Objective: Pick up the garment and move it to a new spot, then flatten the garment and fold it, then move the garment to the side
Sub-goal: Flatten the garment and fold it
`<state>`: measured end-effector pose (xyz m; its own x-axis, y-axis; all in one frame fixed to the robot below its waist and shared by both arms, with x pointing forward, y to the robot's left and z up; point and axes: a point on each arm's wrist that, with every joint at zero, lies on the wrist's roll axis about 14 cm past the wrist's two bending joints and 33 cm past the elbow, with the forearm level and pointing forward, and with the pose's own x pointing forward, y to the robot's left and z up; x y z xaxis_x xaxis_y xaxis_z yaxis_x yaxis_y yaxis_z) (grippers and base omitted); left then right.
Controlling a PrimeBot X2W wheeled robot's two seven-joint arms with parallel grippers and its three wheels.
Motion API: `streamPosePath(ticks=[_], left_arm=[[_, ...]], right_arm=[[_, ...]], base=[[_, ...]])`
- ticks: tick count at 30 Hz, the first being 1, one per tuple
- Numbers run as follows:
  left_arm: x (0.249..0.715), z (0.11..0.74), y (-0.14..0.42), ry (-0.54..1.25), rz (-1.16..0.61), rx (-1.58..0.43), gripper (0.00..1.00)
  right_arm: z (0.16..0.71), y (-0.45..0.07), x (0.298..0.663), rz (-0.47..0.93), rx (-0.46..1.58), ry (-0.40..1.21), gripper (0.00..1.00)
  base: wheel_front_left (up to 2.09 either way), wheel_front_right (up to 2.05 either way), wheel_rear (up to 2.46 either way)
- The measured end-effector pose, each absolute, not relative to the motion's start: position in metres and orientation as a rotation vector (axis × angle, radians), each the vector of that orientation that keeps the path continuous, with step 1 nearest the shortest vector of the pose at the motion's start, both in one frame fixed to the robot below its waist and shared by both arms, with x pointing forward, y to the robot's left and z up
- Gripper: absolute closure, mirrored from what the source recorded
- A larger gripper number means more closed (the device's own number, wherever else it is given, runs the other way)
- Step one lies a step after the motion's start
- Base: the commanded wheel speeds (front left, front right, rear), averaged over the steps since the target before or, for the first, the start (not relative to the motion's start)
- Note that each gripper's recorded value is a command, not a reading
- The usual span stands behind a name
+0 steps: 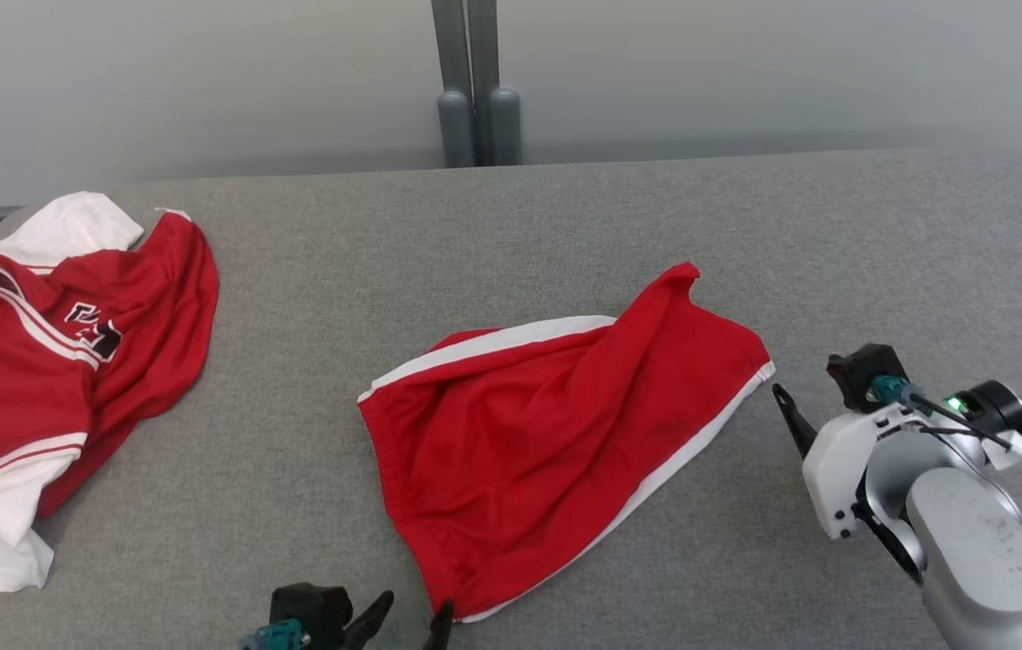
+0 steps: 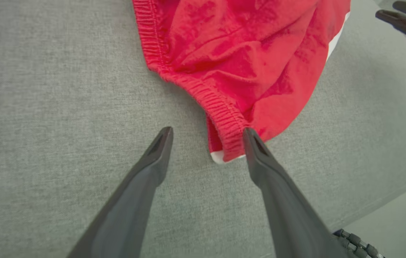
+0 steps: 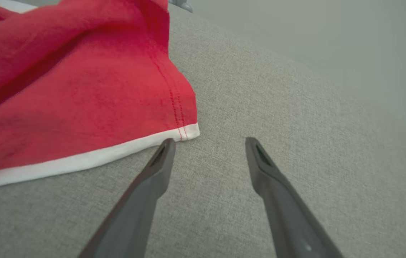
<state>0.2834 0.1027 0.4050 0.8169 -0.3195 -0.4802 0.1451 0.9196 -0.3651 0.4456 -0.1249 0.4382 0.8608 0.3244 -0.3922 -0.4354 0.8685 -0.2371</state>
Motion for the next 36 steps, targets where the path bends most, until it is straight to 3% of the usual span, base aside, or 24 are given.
streamPosePath(ticks=[6,19,20,21,22,26,27,28,33,34,35,36], left_arm=[[0.279,0.399,0.092,0.642,-0.292,-0.363,0.0],[0.274,0.381,0.088,0.709,-0.302,-0.375,0.0],[0.274,0.382,0.085,0.709,-0.313,-0.377,0.0],[0.275,0.383,0.082,0.706,-0.321,-0.385,0.0],[0.276,0.384,0.081,0.703,-0.326,-0.393,0.0],[0.28,0.382,0.082,0.699,-0.329,-0.387,0.0],[0.282,0.382,0.081,0.696,-0.33,-0.386,0.0],[0.283,0.381,0.081,0.694,-0.331,-0.385,0.0],[0.287,0.376,0.081,0.703,-0.334,-0.384,0.0],[0.287,0.375,0.079,0.708,-0.338,-0.385,0.14],[0.287,0.375,0.079,0.711,-0.34,-0.386,0.47],[0.287,0.373,0.079,0.716,-0.34,-0.387,0.64]], right_arm=[[0.412,-0.112,0.459,0.489,-0.399,0.448,0.0],[0.392,-0.09,0.467,0.594,-0.422,0.484,0.0],[0.391,-0.09,0.467,0.597,-0.421,0.488,0.08],[0.391,-0.09,0.467,0.6,-0.423,0.49,0.24],[0.39,-0.09,0.467,0.602,-0.424,0.492,0.34],[0.386,-0.091,0.466,0.61,-0.413,0.503,0.35],[0.386,-0.09,0.466,0.612,-0.41,0.508,0.47],[0.385,-0.09,0.466,0.615,-0.409,0.511,0.51],[0.381,-0.09,0.466,0.622,-0.4,0.525,0.56],[0.38,-0.09,0.466,0.623,-0.398,0.529,0.59],[0.38,-0.089,0.466,0.625,-0.396,0.531,0.67],[0.378,-0.088,0.465,0.628,-0.391,0.536,0.82]], base=[[0.0,0.0,0.0],[0.0,0.0,0.0],[0.0,0.0,0.0],[0.0,0.0,0.0],[0.0,0.0,0.0],[0.0,0.0,0.0],[0.0,0.0,0.0],[0.0,0.0,0.0],[0.0,0.0,0.0],[0.0,0.0,0.0],[0.0,0.0,0.0],[0.0,0.0,0.0]])
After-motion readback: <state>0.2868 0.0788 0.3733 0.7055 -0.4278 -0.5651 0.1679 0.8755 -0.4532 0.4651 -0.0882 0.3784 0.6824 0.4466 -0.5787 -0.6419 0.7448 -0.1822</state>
